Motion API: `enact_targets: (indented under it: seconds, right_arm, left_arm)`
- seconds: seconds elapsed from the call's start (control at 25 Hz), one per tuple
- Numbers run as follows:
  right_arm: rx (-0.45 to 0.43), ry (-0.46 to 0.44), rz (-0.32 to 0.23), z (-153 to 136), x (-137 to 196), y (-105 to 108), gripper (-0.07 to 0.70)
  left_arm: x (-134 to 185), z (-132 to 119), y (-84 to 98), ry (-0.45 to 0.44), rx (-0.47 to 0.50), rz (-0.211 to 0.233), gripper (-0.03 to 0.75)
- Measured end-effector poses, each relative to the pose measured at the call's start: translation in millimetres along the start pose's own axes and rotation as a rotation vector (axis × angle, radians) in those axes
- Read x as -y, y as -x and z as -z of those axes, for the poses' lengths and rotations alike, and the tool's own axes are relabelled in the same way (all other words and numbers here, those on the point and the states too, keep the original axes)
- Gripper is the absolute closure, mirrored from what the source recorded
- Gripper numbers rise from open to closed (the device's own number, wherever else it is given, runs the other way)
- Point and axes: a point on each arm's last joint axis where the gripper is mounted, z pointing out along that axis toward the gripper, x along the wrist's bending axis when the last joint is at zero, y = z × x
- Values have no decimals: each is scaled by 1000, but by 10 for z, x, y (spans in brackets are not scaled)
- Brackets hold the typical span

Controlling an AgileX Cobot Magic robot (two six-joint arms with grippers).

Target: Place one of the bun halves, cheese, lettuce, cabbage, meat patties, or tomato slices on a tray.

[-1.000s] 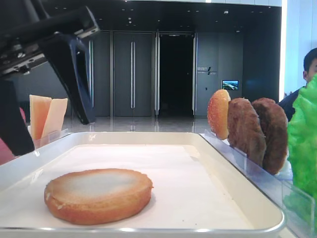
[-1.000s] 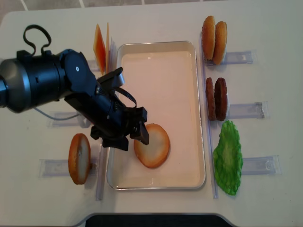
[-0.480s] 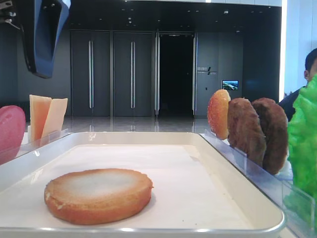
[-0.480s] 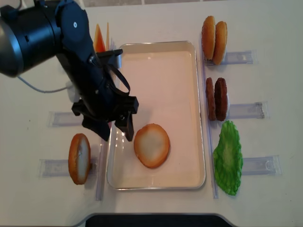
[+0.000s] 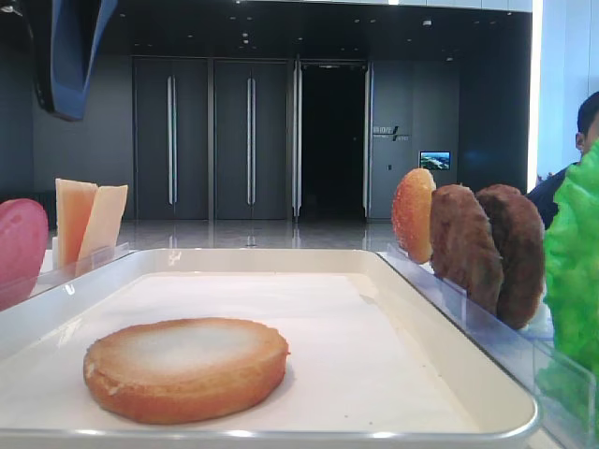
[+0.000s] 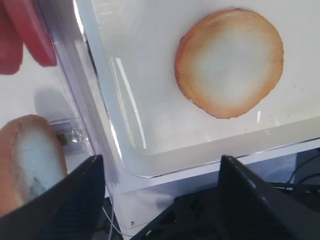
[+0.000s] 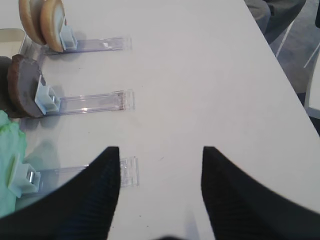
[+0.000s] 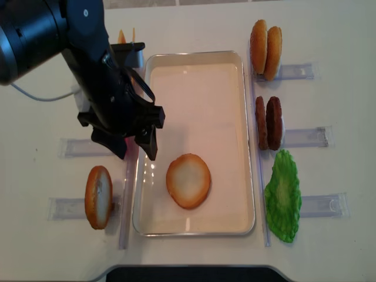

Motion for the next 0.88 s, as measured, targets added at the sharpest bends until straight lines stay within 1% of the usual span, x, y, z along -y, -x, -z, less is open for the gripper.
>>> enact_targets:
  seconds: [0.12, 0.16, 0.32, 0.44, 0.52, 0.68, 0.8, 0.88]
  right_arm:
    - [0, 0, 0, 0, 0, 0, 248]
    - [0, 0, 0, 0, 0, 0, 248]
    - [0, 0, 0, 0, 0, 0, 248]
    - [0, 0, 0, 0, 0, 0, 248]
    - [0, 0, 0, 0, 0, 0, 248]
    - [0, 0, 0, 0, 0, 0, 248]
    - [0, 0, 0, 0, 0, 0, 248]
    - [0, 0, 0, 0, 0, 0, 248]
  left_arm:
    - [14, 68, -45, 33, -30, -14, 178]
    - [16, 102, -75, 47, -37, -12, 178]
    - [10, 247, -265, 104, -70, 22, 178]
    - [2, 362, -461, 152, -111, 61, 178]
    - [-4, 432, -616, 178, -133, 102, 178]
    - [11, 566, -942, 220, -162, 202, 178]
    - [37, 643, -1161, 241, -191, 251, 178]
    - [62, 685, -1271, 252, -200, 282, 178]
